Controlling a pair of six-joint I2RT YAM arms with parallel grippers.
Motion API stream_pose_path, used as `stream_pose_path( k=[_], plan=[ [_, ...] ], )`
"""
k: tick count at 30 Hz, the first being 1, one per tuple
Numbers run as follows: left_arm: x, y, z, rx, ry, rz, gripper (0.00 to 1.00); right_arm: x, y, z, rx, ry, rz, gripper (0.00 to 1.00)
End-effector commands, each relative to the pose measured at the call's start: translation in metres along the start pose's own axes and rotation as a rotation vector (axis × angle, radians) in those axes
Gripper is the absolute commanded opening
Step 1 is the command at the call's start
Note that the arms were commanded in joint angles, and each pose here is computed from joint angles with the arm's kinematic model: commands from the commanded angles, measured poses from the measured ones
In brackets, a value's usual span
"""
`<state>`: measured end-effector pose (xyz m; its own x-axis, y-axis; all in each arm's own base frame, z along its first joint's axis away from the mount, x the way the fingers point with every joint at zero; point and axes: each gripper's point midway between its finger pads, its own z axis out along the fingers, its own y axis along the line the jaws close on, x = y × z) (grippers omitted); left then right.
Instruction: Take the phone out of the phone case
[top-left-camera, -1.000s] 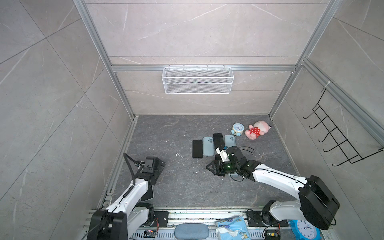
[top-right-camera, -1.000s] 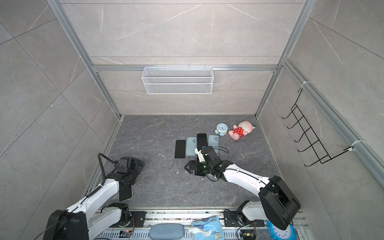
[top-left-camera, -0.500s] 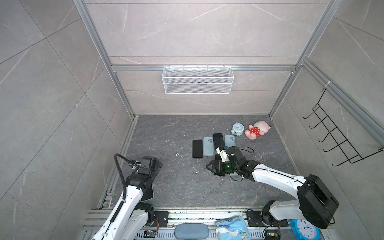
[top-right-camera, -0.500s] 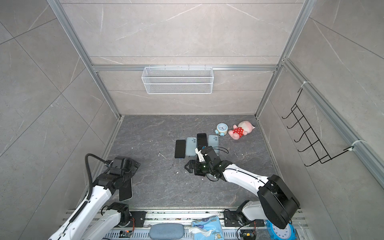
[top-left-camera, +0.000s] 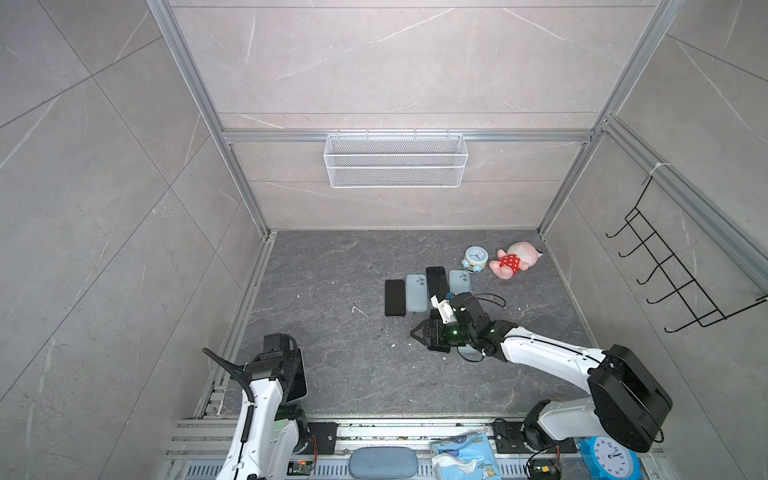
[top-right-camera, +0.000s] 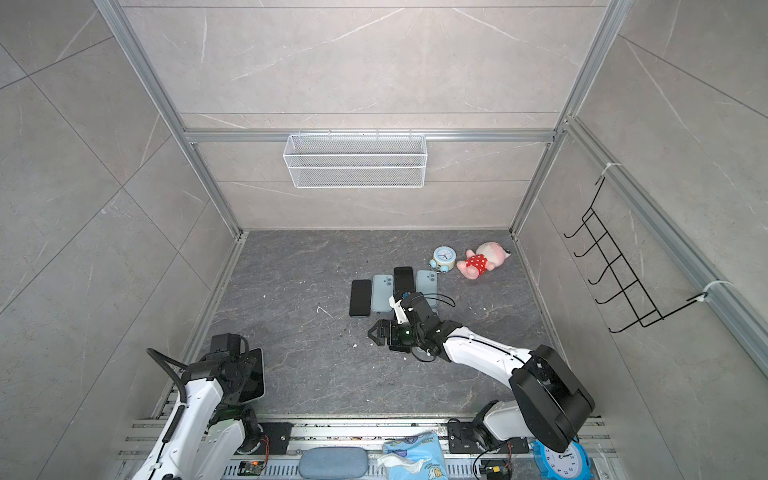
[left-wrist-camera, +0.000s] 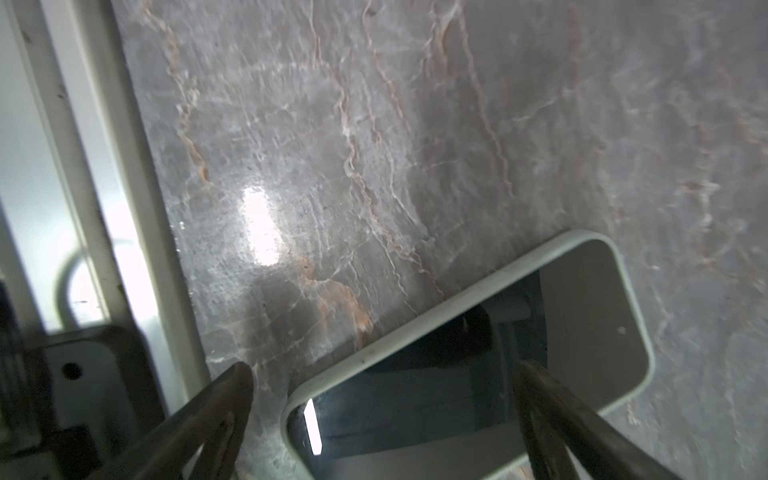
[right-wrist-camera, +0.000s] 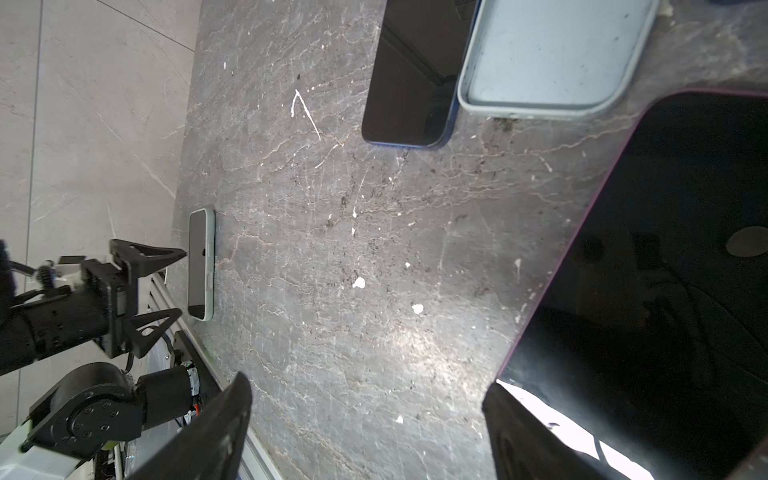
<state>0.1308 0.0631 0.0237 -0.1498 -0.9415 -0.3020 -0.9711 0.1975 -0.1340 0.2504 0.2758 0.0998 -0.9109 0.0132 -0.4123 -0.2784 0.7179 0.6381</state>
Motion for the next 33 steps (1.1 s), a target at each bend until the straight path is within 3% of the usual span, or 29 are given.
stream_pose_path(
  k=[1, 4, 8, 13, 17, 23, 26, 29, 33],
  plan=[
    [0.012, -0.027, 0.007, 0.123, 0.076, 0.018, 1.00, 0.005, -0.002, -0.004, 0.009, 0.004, 0.000, 0.89],
    [0.028, -0.060, 0.015, 0.292, 0.158, 0.021, 1.00, 0.005, -0.002, -0.002, 0.010, 0.006, 0.002, 0.89],
    [0.045, -0.081, 0.017, 0.394, 0.243, 0.041, 1.00, 0.003, -0.002, -0.002, 0.009, 0.002, 0.007, 0.89],
    [0.080, -0.123, 0.000, 0.522, 0.276, 0.200, 1.00, 0.001, -0.001, 0.004, 0.005, 0.001, 0.014, 0.89],
    [0.093, -0.137, -0.006, 0.476, 0.284, 0.298, 0.99, 0.001, -0.001, 0.009, -0.004, 0.012, 0.029, 0.88],
    [0.068, -0.113, -0.021, 0.280, 0.166, 0.517, 1.00, 0.005, -0.003, 0.005, 0.007, 0.005, 0.029, 0.88],
    [0.079, -0.112, -0.019, 0.206, 0.183, 0.665, 1.00, 0.003, -0.001, 0.006, -0.001, 0.003, 0.034, 0.88],
    [0.091, -0.116, -0.025, 0.111, 0.095, 0.855, 1.00, -0.001, 0.006, 0.003, -0.017, -0.008, 0.030, 0.88],
    [0.101, -0.114, -0.016, 0.042, 0.095, 0.960, 1.00, -0.004, 0.012, -0.002, -0.020, -0.018, 0.018, 0.88]
  ],
)
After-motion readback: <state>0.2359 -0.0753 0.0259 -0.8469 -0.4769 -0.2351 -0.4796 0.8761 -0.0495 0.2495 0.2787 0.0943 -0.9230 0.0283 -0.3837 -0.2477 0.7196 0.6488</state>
